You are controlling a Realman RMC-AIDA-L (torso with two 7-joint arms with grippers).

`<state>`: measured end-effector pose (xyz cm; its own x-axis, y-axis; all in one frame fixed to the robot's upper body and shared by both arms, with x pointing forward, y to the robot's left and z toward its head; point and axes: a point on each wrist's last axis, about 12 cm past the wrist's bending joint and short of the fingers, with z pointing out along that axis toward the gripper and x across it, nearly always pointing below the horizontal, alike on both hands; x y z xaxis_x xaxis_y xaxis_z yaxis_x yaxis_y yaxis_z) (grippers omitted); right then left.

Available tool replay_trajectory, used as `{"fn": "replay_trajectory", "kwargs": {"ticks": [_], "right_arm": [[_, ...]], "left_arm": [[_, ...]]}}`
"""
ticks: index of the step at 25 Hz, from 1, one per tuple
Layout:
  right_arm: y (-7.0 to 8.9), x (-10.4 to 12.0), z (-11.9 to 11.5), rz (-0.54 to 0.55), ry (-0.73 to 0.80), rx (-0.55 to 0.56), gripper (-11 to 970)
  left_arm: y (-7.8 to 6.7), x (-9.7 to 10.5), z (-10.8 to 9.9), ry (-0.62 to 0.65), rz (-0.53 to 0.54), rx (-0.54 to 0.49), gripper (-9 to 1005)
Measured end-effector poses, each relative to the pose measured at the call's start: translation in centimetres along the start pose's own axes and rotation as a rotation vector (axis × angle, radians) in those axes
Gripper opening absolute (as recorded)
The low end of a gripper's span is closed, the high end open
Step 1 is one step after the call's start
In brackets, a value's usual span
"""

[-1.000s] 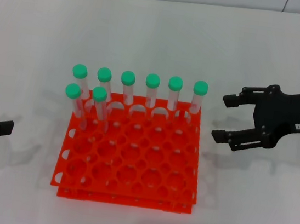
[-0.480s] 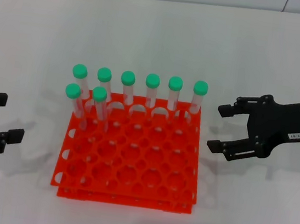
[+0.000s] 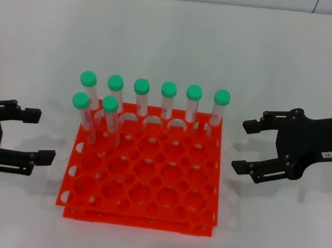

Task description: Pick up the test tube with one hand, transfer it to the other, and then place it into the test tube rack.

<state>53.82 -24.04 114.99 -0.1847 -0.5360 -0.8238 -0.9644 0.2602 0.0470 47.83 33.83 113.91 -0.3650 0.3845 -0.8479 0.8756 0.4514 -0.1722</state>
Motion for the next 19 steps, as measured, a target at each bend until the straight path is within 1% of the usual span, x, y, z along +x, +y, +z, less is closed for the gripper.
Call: {"fn": "replay_trajectory", "kwargs": {"ticks": [5, 19], "right_arm": [[-0.06, 0.30, -0.07, 0.003, 0.006, 0.000, 827], [-0.30, 0.40, -0.03, -0.008, 0.018, 0.008, 827]], "left_arm": [[0.43, -0.47, 0.66, -0.001, 0.004, 0.015, 884], [0.42, -0.28, 0.65, -0.001, -0.003, 0.008, 884]]}}
